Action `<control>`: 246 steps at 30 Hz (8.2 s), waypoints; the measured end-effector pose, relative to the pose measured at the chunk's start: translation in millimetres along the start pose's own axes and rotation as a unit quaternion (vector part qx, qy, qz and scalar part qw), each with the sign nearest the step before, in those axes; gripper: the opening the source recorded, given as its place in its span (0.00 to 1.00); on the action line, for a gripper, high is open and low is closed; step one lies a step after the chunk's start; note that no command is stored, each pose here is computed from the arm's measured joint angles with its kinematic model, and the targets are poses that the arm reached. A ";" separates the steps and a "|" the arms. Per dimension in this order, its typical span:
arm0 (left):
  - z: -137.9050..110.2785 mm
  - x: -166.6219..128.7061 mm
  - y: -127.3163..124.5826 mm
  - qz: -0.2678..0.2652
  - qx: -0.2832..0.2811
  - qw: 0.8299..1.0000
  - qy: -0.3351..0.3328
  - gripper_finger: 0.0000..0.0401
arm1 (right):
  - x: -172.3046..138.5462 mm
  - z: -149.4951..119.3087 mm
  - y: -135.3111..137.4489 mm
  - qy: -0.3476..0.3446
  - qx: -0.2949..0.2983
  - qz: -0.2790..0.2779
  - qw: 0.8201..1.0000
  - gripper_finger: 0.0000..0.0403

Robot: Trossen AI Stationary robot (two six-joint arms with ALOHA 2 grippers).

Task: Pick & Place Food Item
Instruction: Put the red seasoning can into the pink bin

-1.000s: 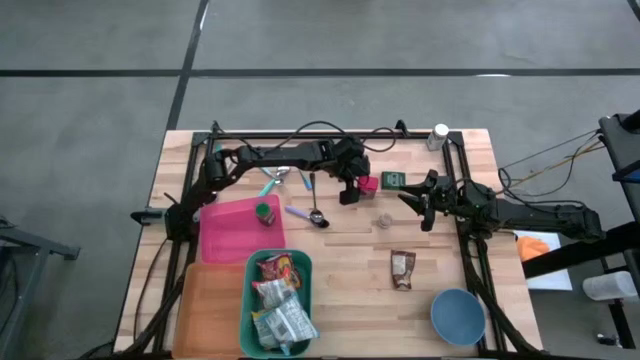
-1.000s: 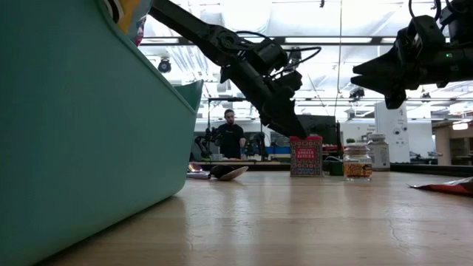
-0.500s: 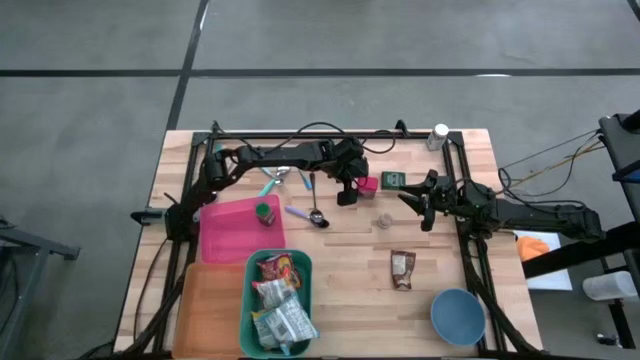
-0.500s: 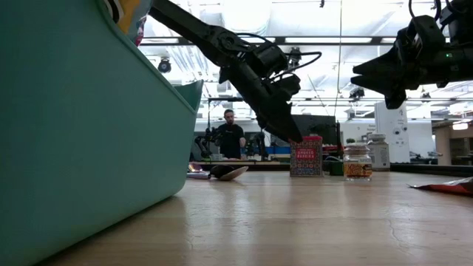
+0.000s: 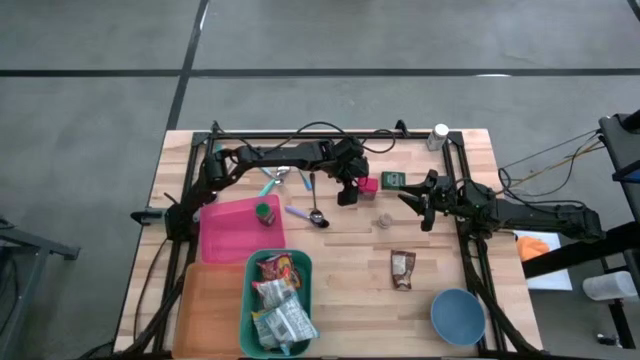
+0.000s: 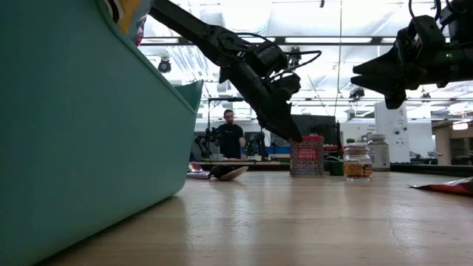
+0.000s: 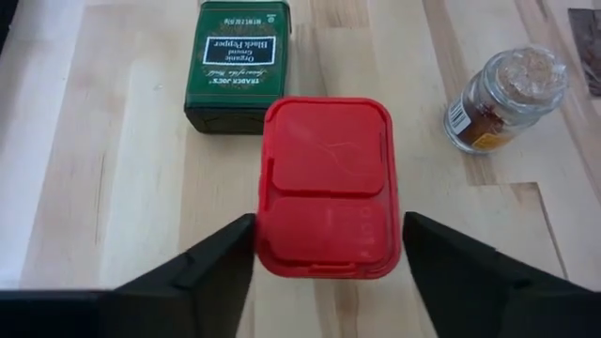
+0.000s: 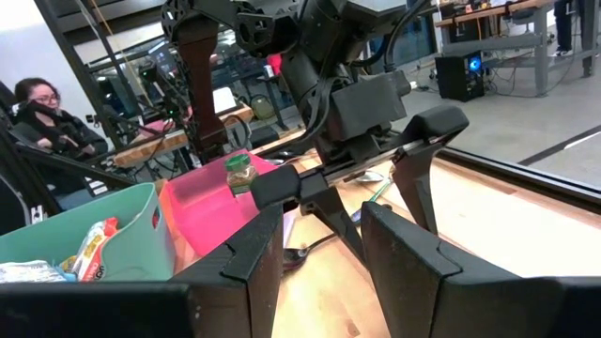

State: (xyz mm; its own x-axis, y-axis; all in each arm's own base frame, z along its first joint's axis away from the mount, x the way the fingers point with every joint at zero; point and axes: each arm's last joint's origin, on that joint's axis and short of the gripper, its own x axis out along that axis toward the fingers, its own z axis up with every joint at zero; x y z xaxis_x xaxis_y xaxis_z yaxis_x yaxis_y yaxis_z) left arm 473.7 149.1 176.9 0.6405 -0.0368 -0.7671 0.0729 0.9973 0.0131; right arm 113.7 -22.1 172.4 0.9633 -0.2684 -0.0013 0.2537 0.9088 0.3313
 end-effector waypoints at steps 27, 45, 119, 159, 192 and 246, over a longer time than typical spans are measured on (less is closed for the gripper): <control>-15.2 -9.1 -7.2 -0.024 -0.081 0.992 0.094 0.54 | 0.0 0.0 0.0 0.000 0.000 0.000 1.000 0.35; -7.8 -10.9 -11.7 -0.031 -0.072 0.994 0.078 0.71 | 0.0 0.0 0.0 0.000 0.000 0.000 1.000 0.35; -7.7 7.3 -12.0 -0.025 -0.022 0.999 -0.019 0.51 | 0.0 0.1 0.0 0.000 0.000 0.000 1.000 0.35; 4.7 -253.3 -131.8 0.202 -0.224 0.953 0.019 0.52 | 0.2 -0.4 -0.1 0.002 0.000 -0.001 1.000 0.35; -196.4 -262.1 -171.6 0.291 -0.502 0.814 -0.009 0.52 | 0.3 -0.6 -0.1 0.003 0.000 -0.001 1.000 0.35; -245.0 -208.1 -172.5 0.286 -0.526 0.800 -0.019 0.72 | 0.4 -0.5 -0.2 0.002 0.000 -0.001 1.000 0.35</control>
State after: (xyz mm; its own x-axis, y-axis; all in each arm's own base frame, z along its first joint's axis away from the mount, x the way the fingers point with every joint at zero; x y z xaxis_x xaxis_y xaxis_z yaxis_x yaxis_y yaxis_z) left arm 140.6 0.5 177.1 0.3630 0.4642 -0.8079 -0.9125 0.3526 -0.2074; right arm 114.0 -22.2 171.9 0.9632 -0.2686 -0.0066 0.2556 0.9084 0.3307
